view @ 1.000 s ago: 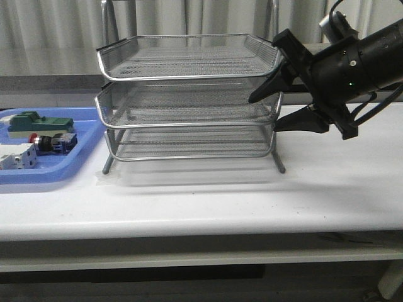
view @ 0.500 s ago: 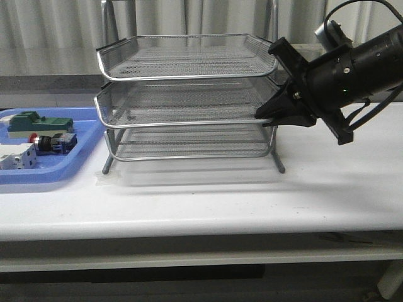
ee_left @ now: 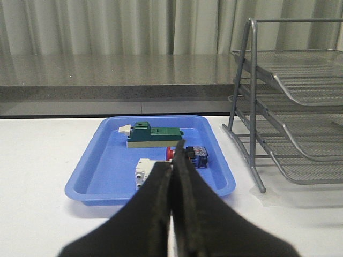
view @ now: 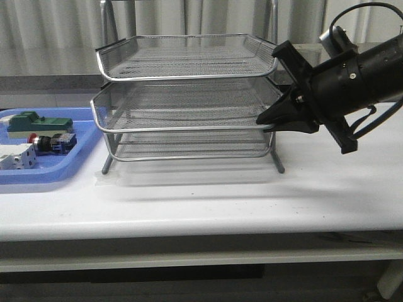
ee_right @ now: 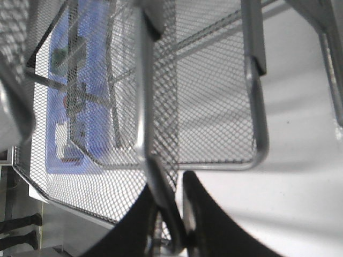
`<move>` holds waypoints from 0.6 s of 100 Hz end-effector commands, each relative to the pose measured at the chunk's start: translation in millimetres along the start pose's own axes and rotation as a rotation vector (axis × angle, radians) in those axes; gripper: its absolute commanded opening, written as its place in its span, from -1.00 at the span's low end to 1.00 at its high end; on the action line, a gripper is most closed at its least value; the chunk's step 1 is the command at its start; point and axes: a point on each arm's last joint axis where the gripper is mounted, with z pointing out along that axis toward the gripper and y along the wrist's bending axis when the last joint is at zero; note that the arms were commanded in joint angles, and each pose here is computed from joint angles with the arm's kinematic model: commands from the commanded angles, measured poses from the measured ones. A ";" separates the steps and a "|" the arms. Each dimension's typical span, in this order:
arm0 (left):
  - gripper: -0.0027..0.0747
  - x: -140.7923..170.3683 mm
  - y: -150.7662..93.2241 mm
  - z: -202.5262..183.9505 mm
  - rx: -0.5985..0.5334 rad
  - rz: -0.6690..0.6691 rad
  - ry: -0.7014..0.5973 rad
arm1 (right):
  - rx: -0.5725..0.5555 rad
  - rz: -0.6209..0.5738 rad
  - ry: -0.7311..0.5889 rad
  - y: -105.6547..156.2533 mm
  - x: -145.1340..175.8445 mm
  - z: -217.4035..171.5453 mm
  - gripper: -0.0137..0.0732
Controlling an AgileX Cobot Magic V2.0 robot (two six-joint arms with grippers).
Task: Place button on rack with both arms
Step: 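Reach the right gripper to the middle mesh tray's front rim and grasp it, then pull the middle mesh tray toward the robot with the right gripper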
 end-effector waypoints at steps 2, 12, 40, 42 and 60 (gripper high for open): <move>-0.98 2.2 0.6 -1.0 0.001 -0.007 -0.080 | -0.052 -0.094 0.044 14.8 10.7 -14.8 -0.64; -0.98 2.2 0.6 -1.0 0.001 -0.007 -0.080 | -0.043 -0.093 0.054 13.2 21.8 -23.4 -0.64; -0.98 2.2 0.6 -1.0 0.001 -0.007 -0.080 | -0.021 -0.094 0.072 7.9 53.8 -48.3 -0.64; -0.98 2.2 0.6 -1.0 0.001 -0.007 -0.080 | -0.017 -0.095 0.073 6.9 56.0 -49.6 -0.64; -0.98 2.2 0.6 -1.0 0.001 -0.007 -0.080 | -0.001 -0.099 0.085 1.3 69.3 -56.9 -0.64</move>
